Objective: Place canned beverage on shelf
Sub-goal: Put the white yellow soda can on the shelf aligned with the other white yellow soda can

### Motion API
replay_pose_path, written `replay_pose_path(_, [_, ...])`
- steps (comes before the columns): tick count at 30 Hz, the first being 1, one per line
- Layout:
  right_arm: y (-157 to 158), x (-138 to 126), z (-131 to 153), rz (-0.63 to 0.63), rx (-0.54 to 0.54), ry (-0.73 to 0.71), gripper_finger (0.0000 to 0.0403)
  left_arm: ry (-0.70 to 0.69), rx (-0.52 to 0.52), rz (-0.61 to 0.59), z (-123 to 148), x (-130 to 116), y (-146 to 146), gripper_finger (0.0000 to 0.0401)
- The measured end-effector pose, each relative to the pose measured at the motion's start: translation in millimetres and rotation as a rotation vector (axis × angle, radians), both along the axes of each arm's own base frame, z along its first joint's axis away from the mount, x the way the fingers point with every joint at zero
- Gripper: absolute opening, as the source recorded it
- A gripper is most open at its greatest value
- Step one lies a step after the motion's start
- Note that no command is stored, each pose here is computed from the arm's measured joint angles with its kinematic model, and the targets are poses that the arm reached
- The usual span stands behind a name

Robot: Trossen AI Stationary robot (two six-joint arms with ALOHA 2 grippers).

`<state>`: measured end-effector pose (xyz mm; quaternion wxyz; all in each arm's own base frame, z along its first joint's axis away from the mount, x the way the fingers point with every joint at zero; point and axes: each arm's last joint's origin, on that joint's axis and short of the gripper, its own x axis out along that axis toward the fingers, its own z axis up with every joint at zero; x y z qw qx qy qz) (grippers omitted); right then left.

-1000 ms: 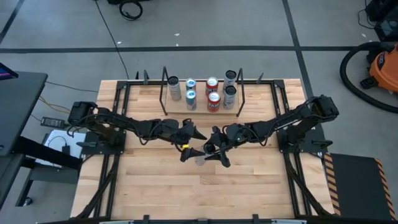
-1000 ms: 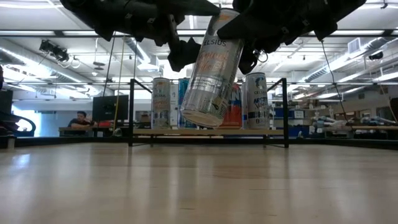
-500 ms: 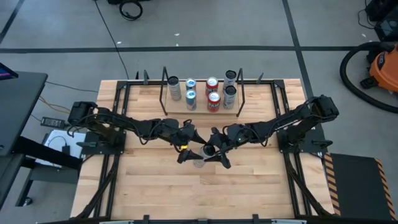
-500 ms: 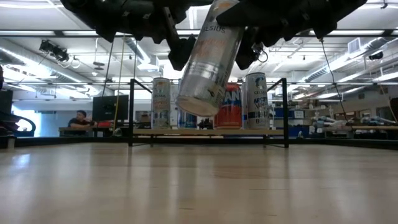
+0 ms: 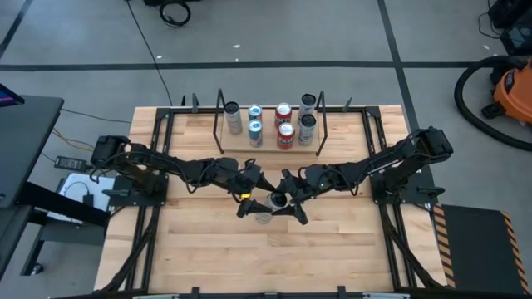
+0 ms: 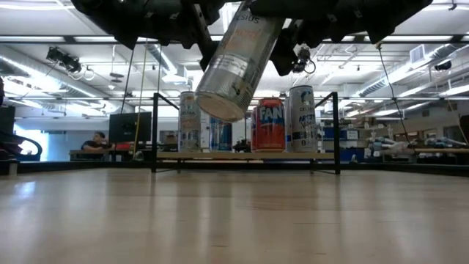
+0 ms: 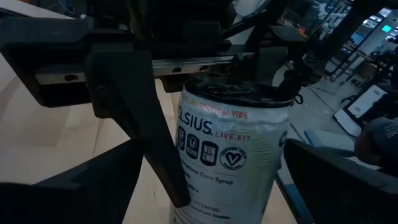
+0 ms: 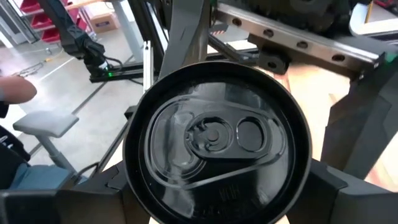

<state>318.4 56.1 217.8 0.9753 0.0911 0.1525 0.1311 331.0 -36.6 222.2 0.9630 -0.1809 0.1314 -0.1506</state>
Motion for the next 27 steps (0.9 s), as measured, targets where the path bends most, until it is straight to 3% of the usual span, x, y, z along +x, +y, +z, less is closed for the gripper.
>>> replay_pose_path(16, [0.1,0.9,2.5,0.006,0.0,-0.031,0.0277,-0.001,-0.036,0.006,1.4,0.2,-0.3,0.0387])
replay_pose_path(23, [0.2,0.9,2.4,0.009,0.004,-0.029,0.028,0.003,-0.042,0.002,1.5,-0.1,-0.5,0.0347])
replay_pose_path(27, [0.3,1.1,2.9,0.01,0.009,-0.035,0.0277,0.004,-0.048,-0.003,1.6,-0.2,-0.6,0.0345])
